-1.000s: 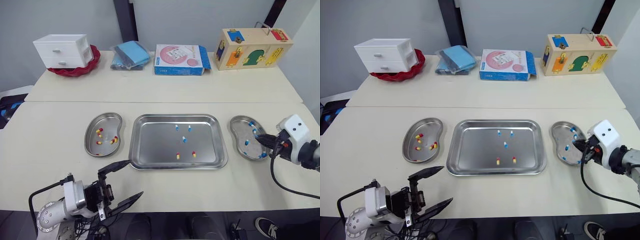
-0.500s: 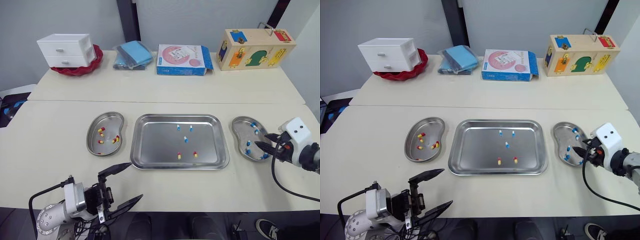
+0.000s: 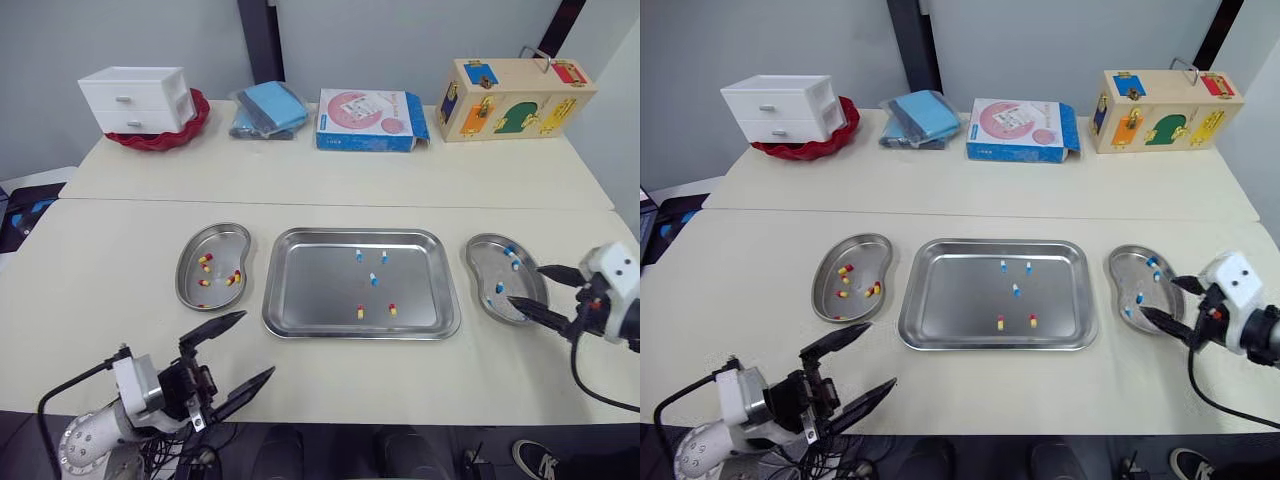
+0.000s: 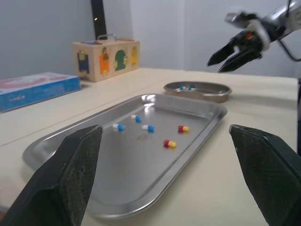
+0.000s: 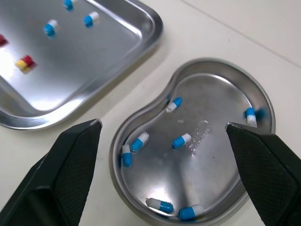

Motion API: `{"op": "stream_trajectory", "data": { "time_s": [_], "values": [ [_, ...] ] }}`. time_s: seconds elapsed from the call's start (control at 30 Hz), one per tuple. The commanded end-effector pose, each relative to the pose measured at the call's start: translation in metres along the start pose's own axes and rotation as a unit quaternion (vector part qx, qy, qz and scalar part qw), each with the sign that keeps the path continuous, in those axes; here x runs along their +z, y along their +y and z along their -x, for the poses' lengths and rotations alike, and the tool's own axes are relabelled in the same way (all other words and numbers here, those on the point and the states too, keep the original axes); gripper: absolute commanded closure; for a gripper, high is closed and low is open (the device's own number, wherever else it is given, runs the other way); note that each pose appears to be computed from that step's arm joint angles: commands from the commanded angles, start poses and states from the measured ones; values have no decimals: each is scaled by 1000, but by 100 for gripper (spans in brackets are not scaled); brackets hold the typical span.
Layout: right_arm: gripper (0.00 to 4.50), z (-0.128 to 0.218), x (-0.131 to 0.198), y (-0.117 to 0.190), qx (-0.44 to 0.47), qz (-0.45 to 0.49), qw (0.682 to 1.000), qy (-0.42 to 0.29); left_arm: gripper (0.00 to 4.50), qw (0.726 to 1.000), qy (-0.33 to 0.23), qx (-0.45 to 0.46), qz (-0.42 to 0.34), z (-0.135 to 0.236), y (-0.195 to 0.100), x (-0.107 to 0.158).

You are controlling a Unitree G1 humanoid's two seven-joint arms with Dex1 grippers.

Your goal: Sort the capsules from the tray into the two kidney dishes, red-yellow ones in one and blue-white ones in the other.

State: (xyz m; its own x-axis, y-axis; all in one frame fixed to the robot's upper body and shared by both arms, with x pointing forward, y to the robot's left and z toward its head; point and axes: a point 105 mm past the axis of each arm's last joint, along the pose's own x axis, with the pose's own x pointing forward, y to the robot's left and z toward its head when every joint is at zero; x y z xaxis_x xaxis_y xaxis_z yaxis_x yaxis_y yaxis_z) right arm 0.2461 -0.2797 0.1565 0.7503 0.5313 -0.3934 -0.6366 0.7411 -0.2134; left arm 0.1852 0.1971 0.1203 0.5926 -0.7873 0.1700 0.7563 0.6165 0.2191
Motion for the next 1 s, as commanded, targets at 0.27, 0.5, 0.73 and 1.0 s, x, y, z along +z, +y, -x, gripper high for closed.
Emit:
{"op": "stream_trajectory", "data": {
  "time_s": [0.27, 0.5, 0.73, 1.0],
  "values": [
    [5, 38, -30, 15, 87, 18, 995, 46, 0, 977, 161, 139, -13, 61, 67, 7],
    [5, 40, -46, 19, 108, 16, 992, 64, 0, 952, 255, 167, 5, 99, 98, 12],
    [5, 35, -49, 23, 111, 19, 992, 56, 0, 949, 266, 169, 0, 102, 110, 18],
    [5, 32, -48, 44, 126, 10, 992, 10, 0, 950, 285, 129, -5, 85, 108, 15]
  ]
}}
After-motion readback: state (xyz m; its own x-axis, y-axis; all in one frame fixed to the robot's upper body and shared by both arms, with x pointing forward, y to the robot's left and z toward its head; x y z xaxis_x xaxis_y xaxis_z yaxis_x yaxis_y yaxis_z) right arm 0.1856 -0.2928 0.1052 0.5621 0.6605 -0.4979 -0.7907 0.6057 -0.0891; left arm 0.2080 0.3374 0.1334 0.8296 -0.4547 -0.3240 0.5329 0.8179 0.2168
